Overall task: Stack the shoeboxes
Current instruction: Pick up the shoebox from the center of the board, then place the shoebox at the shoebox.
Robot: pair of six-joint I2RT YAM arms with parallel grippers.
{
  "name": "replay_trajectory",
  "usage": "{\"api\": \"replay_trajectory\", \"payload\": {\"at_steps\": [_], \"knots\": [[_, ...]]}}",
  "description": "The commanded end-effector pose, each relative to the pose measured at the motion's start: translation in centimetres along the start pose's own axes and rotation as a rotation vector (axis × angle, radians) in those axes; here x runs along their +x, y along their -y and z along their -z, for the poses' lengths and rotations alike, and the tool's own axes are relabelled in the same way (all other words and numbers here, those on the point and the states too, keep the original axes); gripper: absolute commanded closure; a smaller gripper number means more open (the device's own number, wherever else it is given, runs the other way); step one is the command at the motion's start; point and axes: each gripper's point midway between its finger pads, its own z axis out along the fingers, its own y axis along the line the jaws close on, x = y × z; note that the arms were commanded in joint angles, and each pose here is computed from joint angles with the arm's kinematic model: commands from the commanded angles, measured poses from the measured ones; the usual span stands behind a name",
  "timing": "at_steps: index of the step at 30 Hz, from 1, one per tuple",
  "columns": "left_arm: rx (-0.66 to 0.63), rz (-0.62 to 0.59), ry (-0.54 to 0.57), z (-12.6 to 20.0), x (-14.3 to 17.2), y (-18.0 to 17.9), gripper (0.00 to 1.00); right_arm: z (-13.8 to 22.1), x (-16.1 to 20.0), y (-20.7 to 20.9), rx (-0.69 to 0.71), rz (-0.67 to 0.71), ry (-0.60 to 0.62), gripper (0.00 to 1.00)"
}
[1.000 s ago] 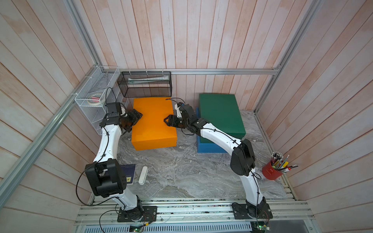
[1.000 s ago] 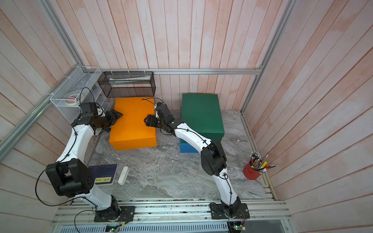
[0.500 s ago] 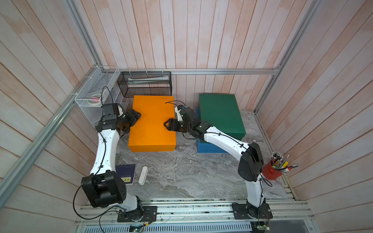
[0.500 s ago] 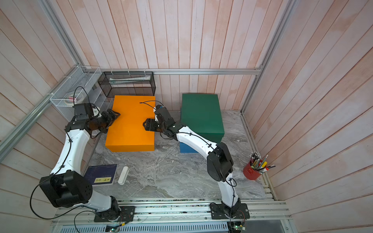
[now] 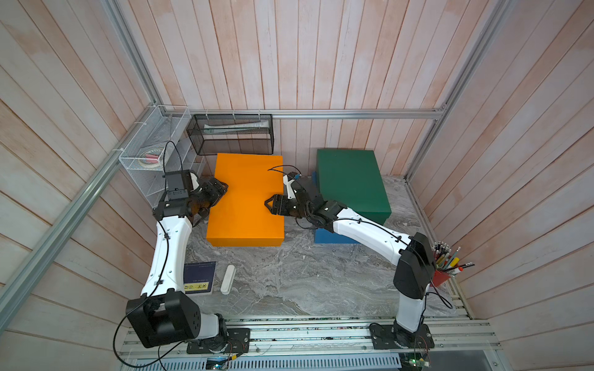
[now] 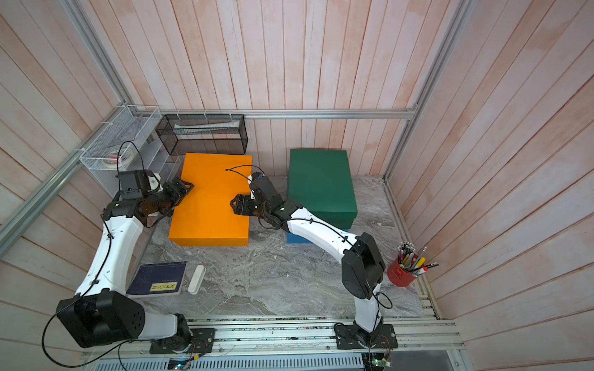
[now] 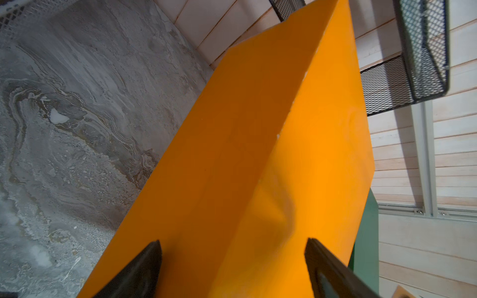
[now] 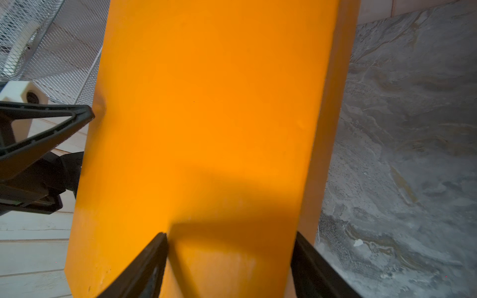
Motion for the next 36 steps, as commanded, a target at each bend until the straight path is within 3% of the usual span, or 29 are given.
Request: {"api": "replay_trajectory", "payload": {"at_steps": [1,15,25,36], "knots": [[0.181,-0.001,-0.112,1.0,3.2,5.2,0.1,2.5,0.2,-7.8,-0.221,0.069,0.03,0.26],[0.244,-0.074,-0.103,2.5,4.0,12.0,0.11,8.0,-2.7,-9.1,-0.223,0.101,0.142,0.26],[0.303,-0.155,-0.133,0.9,5.7,18.8,0.11,12.0,-4.5,-8.6,-0.171,0.13,0.235,0.26],[0.349,-0.219,-0.19,-2.1,8.1,24.9,0.11,16.5,-7.8,-5.2,-0.109,0.099,0.335,0.25]]}}
